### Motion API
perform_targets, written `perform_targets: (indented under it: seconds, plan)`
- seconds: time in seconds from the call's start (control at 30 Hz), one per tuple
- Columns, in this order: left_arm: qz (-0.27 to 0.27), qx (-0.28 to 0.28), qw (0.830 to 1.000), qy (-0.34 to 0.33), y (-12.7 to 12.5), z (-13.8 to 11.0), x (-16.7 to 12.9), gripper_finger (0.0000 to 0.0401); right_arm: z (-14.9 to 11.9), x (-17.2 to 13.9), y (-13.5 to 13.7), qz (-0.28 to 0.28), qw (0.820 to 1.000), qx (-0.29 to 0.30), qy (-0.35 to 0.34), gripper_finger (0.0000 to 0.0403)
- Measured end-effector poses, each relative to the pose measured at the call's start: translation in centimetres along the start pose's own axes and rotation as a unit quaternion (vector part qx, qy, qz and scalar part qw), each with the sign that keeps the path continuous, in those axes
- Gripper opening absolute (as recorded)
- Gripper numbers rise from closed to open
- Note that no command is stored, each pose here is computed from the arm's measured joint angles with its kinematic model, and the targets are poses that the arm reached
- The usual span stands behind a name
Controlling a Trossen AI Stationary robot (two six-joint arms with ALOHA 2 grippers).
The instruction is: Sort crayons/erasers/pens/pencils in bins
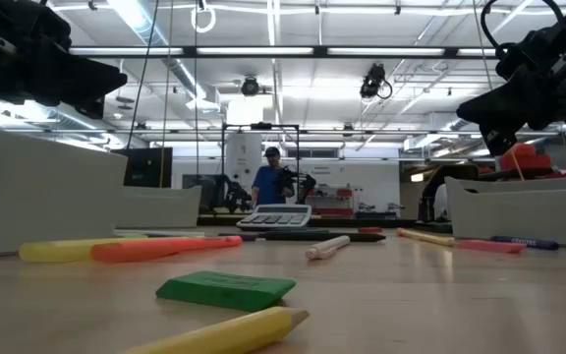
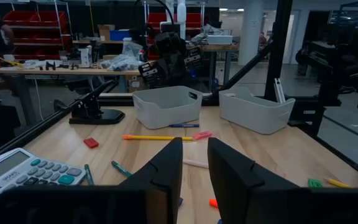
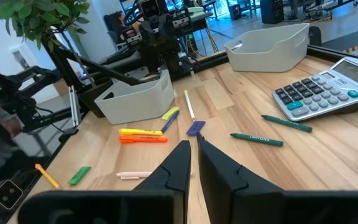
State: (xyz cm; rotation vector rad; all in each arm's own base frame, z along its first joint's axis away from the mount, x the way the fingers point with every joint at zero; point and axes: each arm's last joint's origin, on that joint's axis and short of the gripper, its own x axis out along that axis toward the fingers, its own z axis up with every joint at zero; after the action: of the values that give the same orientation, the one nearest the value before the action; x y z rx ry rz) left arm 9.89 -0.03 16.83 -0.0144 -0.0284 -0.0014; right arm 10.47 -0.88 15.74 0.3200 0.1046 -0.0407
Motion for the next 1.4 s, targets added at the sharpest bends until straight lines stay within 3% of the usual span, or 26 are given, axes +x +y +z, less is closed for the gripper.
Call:
perform_targets:
  seconds: [0.23,0.37,0.53,0.67,0.9,1.07,1.23,1.4]
  plan:
    - [0.000,-0.002,1.000,-0.001,0.0,0.0,0.0,0.0079,0.0,0.0,0.0,0.000,1.000,0.000,0.000,0.0041]
    - [0.001,-0.066,0.998,-0.005,0.0,0.1,0.0,0.0080,0.0,0.0,0.0,0.000,1.000,0.000,0.000,0.0041]
    - [0.013,-0.083,0.994,-0.068,0.1,1.3,-0.1,0.0081,0.0,0.0,0.0,0.000,1.000,0.000,0.000,0.0041]
    - [0.007,-0.107,0.988,-0.108,0.1,2.0,-0.2,0.0078,0.3,0.0,-0.4,-0.043,0.999,0.015,-0.013,0.0041]
    - [0.011,-0.098,0.983,-0.155,0.1,2.9,-0.5,0.0083,0.4,-0.1,-0.4,-0.046,0.999,0.016,-0.014,0.0041]
    - [0.052,-0.103,0.973,-0.201,0.4,3.8,-0.8,0.0085,0.4,-0.1,-0.4,-0.046,0.999,0.016,-0.015,0.0041]
    - [0.103,-0.112,0.981,-0.121,0.6,5.2,-0.2,0.0086,0.4,-0.1,-0.4,-0.045,0.999,0.015,-0.018,0.0041]
    - [0.132,-0.102,0.986,-0.017,0.6,8.0,1.8,0.0087,0.7,-0.1,-0.5,-0.077,0.996,-0.029,-0.032,0.0041]
